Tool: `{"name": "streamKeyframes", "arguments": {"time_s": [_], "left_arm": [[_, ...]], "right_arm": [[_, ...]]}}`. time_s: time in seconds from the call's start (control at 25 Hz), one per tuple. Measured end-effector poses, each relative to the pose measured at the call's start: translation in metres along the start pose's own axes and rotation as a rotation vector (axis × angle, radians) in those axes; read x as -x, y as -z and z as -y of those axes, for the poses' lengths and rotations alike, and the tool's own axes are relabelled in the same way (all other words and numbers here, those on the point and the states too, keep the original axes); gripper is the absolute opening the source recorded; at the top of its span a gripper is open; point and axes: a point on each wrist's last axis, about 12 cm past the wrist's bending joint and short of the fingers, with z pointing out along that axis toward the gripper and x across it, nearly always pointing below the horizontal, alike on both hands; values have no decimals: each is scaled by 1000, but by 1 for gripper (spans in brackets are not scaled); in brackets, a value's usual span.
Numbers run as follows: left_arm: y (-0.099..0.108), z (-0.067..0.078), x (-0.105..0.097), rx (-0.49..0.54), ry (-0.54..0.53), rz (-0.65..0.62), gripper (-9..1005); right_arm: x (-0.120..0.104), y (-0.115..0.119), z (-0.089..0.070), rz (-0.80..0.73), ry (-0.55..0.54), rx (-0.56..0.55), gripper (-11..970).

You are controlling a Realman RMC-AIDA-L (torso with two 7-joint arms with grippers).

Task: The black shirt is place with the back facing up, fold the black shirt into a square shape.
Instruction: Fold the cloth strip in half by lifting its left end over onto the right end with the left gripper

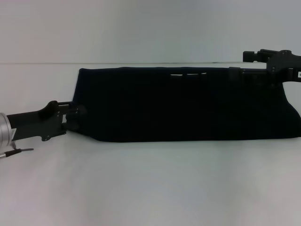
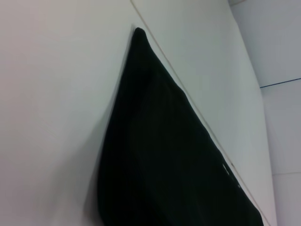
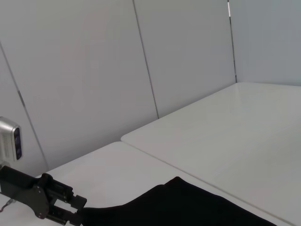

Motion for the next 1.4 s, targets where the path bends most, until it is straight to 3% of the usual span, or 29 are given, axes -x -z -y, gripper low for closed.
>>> {"name": "streamKeyframes", "arguments": {"time_s": [0.32, 0.76, 1.4], "left_arm": [[1, -7, -5, 36, 3, -29, 559], [2, -17, -12, 66, 24, -32, 551], [-3, -25, -8, 126, 26, 30, 528]], "right_arm": [[0, -1, 0, -2, 1, -2, 896], [-3, -1, -1, 0, -3, -2, 895], [-3, -1, -1, 1, -3, -3, 893]]}}
